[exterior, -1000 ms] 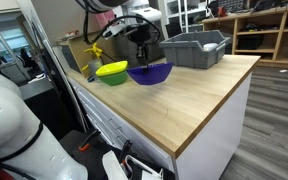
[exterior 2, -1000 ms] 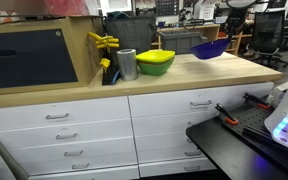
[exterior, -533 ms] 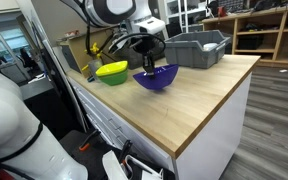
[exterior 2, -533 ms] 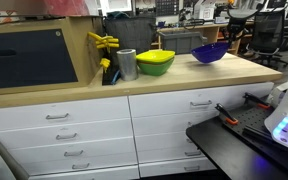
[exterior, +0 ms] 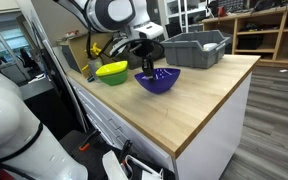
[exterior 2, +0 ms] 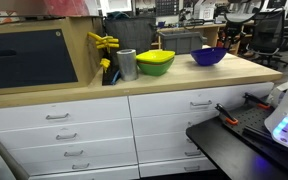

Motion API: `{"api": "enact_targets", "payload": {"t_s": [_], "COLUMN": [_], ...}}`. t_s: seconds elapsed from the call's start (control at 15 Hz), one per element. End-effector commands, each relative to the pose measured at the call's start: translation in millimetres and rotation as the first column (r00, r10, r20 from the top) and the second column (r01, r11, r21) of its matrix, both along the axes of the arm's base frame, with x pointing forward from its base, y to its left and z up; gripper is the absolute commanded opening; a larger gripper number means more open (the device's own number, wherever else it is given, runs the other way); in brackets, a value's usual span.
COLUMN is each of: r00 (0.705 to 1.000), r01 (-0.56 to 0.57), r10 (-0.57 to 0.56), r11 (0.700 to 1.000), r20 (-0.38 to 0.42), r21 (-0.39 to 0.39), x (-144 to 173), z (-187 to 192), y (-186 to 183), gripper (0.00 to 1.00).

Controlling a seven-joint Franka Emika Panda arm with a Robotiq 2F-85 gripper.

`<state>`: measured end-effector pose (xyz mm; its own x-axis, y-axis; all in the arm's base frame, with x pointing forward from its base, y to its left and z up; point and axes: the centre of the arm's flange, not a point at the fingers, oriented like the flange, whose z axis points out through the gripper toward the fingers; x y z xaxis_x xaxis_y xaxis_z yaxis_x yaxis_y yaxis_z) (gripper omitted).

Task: Isolate the blue and then the yellow bowl from the stack and place them on the table

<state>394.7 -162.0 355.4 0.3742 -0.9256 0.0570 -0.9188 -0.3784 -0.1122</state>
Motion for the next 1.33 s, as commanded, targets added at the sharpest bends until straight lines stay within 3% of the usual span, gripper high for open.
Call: {"api": "enact_targets", "payload": {"t_s": [0.0, 0.33, 0.4, 0.73, 1.27], "r00": [0.996, 0.962, 0.95, 0.887, 0.849], "r01": [-0.085, -0.265, -0.304, -0.454, -0.526], "r10": [0.085, 0.262, 0.3, 0.446, 0.516], "r11": [0.996, 0.963, 0.952, 0.889, 0.847], "r20": [-0.012, -0.075, -0.09, -0.119, -0.116], "r21": [-0.022, -0.039, -0.039, -0.058, -0.082], "x": [6.4, 30.5, 36.9, 72.6, 138.7], "z": [20.9, 62.3, 70.3, 89.1, 44.9], "y": [32.2, 116.7, 137.2, 207.7, 231.2], "gripper": [0.6, 0.97, 1.0, 1.0, 1.0]}}
